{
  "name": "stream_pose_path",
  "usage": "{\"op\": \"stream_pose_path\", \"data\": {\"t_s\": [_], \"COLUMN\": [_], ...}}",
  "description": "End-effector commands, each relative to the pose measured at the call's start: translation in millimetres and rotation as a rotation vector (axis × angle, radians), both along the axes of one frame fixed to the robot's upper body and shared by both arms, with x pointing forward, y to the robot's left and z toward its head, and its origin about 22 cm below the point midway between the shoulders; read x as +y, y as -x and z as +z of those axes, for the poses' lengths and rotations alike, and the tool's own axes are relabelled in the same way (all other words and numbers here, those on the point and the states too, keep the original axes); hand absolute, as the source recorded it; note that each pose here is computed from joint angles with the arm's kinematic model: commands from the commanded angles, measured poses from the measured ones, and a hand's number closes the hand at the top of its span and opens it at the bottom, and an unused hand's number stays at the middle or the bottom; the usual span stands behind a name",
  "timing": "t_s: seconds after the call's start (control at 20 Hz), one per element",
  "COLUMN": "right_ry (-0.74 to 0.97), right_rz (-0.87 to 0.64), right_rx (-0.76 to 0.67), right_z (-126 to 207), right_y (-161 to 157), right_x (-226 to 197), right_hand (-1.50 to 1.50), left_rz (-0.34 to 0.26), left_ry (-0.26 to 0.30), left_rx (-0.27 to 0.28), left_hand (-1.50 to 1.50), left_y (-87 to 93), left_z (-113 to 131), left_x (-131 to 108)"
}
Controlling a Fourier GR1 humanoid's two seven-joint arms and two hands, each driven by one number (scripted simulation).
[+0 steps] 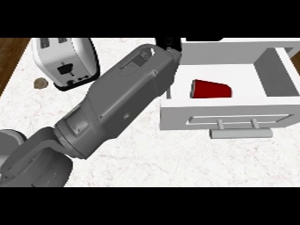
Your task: Pick up the can, place it into the drawer and close the drawer
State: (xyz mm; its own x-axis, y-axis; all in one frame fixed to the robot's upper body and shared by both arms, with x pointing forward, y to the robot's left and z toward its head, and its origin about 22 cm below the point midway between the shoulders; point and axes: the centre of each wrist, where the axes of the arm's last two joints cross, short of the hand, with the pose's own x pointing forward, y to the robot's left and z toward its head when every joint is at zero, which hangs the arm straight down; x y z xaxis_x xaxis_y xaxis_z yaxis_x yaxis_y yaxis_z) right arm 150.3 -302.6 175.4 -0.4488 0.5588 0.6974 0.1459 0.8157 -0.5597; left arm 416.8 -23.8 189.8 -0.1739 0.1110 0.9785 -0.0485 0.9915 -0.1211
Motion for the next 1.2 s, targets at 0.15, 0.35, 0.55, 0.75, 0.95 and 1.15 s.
{"op": "stream_pose_path", "data": {"t_s": [0.15, 0.35, 0.55, 0.75, 0.95, 1.15], "right_ry": [0.194, 0.248, 0.369, 0.462, 0.609, 0.681], "right_rz": [-0.031, -0.045, -0.050, -0.043, -0.034, -0.079], "right_rx": [-0.030, -0.047, -0.029, -0.018, 0.006, 0.028], "right_z": [-5.5, -30.2, -20.6, -39.4, -50.2, -83.8], "right_y": [-54.4, -78.1, -123.0, -147.6, -173.0, -201.1], "right_x": [43.0, 61.7, 76.1, 99.7, 88.0, 108.6], "right_hand": [-1.50, -1.50, -1.50, -1.50, -1.50, -1.50], "left_rz": [-0.005, 0.021, 0.015, 0.030, 0.056, 0.063], "left_ry": [0.002, -0.005, -0.010, -0.032, -0.030, -0.038], "left_rx": [0.024, 0.041, 0.051, 0.041, 0.031, 0.038], "left_hand": [-1.50, -1.50, -1.50, -1.50, -1.50, -1.50], "left_y": [1.7, 6.5, -1.4, -0.1, -4.2, -5.1], "left_z": [-5.2, -7.6, -0.9, 9.6, 6.2, 7.5], "left_x": [0.8, -0.9, 16.8, 24.7, 42.6, 59.9]}}
